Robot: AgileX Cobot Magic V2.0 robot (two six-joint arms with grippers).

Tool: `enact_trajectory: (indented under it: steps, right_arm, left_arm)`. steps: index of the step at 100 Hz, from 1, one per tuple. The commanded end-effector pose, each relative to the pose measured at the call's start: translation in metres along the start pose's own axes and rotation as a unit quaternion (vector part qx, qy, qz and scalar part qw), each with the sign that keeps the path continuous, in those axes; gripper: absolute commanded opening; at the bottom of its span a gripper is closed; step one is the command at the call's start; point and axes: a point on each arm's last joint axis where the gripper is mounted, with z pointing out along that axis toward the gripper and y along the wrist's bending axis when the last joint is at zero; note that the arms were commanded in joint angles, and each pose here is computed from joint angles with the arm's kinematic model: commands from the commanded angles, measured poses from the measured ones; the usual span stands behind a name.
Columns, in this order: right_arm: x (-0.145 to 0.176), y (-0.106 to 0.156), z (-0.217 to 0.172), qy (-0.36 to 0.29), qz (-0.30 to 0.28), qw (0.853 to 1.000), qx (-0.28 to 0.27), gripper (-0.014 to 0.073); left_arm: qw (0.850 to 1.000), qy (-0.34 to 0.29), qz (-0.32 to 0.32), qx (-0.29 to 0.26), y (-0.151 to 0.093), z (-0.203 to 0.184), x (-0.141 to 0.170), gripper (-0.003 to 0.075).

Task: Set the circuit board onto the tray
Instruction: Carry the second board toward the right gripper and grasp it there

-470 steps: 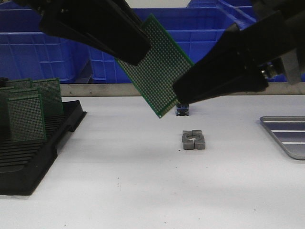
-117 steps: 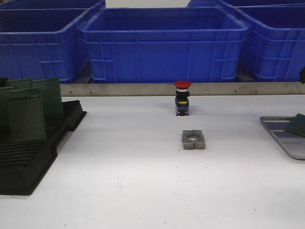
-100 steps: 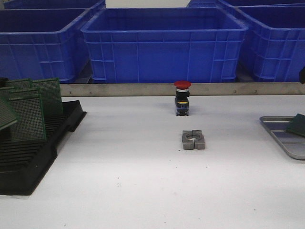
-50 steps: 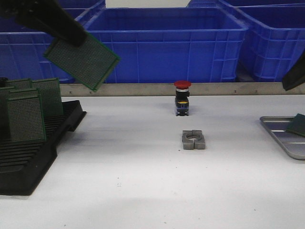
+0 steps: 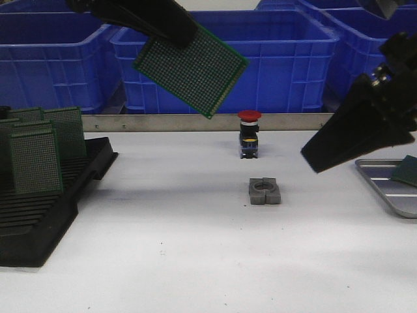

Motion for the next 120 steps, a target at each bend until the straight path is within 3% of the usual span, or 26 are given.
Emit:
enact_trajectory:
  steps: [1,9,16,40,55,67,97,111,120]
  right_arm:
    - [-0.021,0.017,-0.001,-0.041,-0.097,0.994,-0.017,0.0622]
    - [-0.030,0.028,0.005,-0.071,-0.132,0.988,-0.029,0.0622]
    - [-0.038,0.034,0.006,-0.108,-0.130,0.985,-0.032,0.0622]
    - [-0.063,0.041,0.004,-0.233,-0.065,0.969,-0.037,0.0622]
    - [-0.066,0.042,0.003,-0.250,-0.052,0.966,-0.042,0.0594]
    - [-0.066,0.043,0.003,-0.251,-0.053,0.965,-0.046,0.0484]
    - [-0.066,0.044,0.003,-0.252,-0.054,0.965,-0.049,0.0065]
    - [-0.066,0.044,0.003,-0.252,-0.054,0.965,-0.049,-0.0051]
    - [-0.066,0.044,0.003,-0.252,-0.054,0.965,-0.049,-0.0067]
  left_arm:
    - [0.999,-0.048,0.012,-0.002,-0.012,-0.009,-0.023,-0.0020]
    - [0.999,-0.048,0.012,-0.002,-0.012,-0.009,-0.023,-0.0020]
    - [0.999,-0.048,0.012,-0.002,-0.012,-0.009,-0.023,-0.0020]
    - [0.999,-0.049,0.012,-0.005,-0.011,-0.009,-0.024,-0.0020]
    - [0.999,-0.049,0.012,-0.005,-0.011,-0.009,-0.024,-0.0020]
    - [0.998,-0.056,0.009,-0.004,-0.011,-0.010,-0.025,-0.0020]
    - [0.997,-0.082,-0.003,0.000,-0.012,-0.010,-0.030,-0.0020]
    - [0.997,-0.083,-0.003,-0.004,-0.011,-0.010,-0.030,-0.0020]
    - [0.997,-0.083,-0.003,-0.004,-0.011,-0.010,-0.030,0.0015]
